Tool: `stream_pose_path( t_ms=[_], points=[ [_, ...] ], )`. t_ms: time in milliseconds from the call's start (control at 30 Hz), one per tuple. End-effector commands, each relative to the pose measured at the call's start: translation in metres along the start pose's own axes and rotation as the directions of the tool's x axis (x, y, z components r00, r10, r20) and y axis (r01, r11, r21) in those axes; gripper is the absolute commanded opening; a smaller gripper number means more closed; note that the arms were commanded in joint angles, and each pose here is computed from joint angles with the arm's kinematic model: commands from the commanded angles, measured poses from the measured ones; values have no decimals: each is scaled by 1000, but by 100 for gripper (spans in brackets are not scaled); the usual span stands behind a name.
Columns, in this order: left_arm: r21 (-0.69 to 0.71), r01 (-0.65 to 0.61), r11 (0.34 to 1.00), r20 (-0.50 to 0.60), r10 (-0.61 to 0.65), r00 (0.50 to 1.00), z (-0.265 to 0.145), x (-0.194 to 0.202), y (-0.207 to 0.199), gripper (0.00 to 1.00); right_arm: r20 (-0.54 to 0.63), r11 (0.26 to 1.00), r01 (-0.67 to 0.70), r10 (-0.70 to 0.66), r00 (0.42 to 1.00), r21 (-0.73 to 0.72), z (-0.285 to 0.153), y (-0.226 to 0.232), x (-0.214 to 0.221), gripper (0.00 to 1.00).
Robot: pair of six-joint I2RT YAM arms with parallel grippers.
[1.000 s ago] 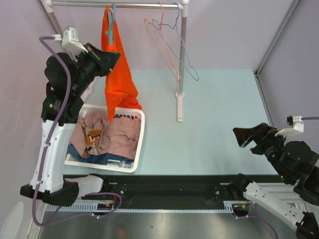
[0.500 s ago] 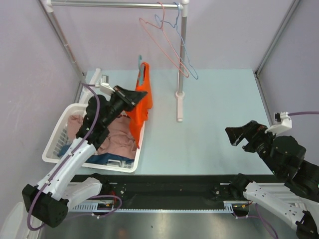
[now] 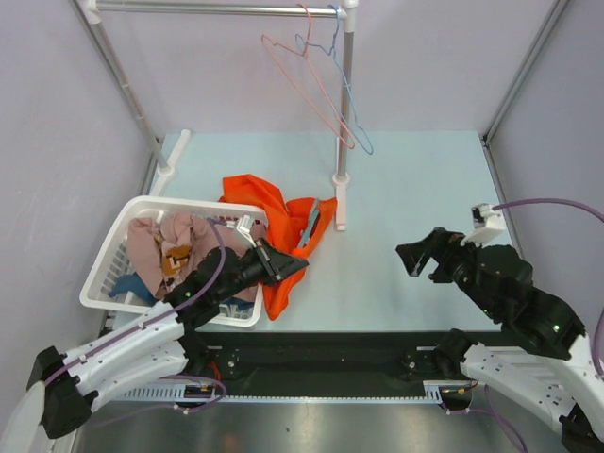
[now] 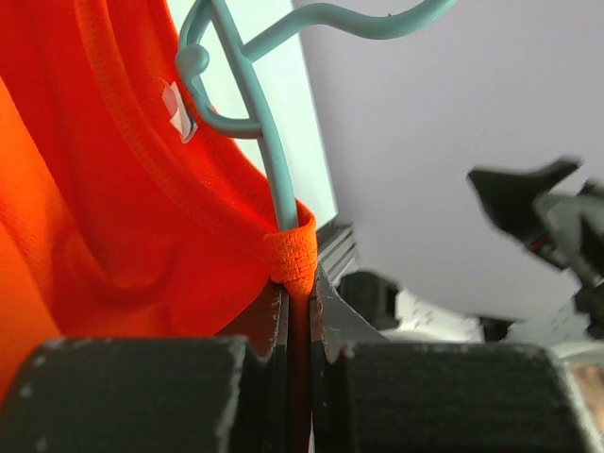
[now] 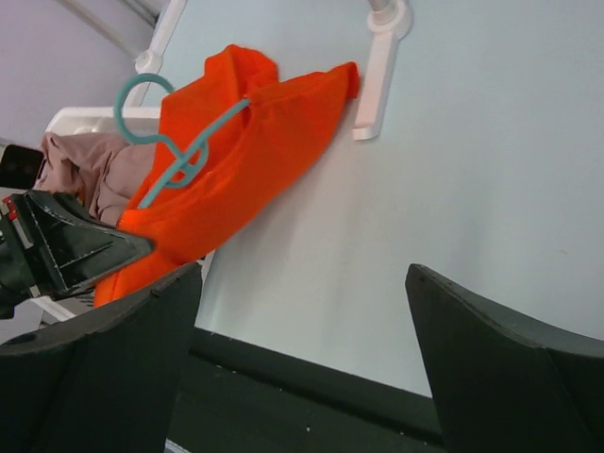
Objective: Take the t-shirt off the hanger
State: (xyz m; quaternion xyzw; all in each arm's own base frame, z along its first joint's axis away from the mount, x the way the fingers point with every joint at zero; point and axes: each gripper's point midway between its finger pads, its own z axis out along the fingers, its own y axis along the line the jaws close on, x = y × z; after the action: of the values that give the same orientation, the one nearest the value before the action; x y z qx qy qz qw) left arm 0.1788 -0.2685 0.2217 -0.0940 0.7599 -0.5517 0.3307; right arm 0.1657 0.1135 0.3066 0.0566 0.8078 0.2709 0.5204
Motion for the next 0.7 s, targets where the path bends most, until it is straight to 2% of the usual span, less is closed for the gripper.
stream_pose_path(
  t_ms=[0,67,200,467,667],
  points=[
    [113,-136,984,-81,146,986,1,19,-27,0,-15,977,60,-65,998,-206,25,44,9,91],
    [133,-162,978,-133,179,975,7,29,-33,0,-32,968,74,-84,996,-241,35,51,18,88],
    [208,-170,963,-221,216,951,13,48,-54,0,21,934,98,-97,995,-343,47,76,12,85],
    [333,-107,937,-268,203,942,12,54,-108,0,68,868,224,-216,974,-443,50,104,11,83],
    [368,-86,926,-312,210,927,13,62,-128,0,151,831,289,-246,957,-476,44,114,6,83]
  ],
)
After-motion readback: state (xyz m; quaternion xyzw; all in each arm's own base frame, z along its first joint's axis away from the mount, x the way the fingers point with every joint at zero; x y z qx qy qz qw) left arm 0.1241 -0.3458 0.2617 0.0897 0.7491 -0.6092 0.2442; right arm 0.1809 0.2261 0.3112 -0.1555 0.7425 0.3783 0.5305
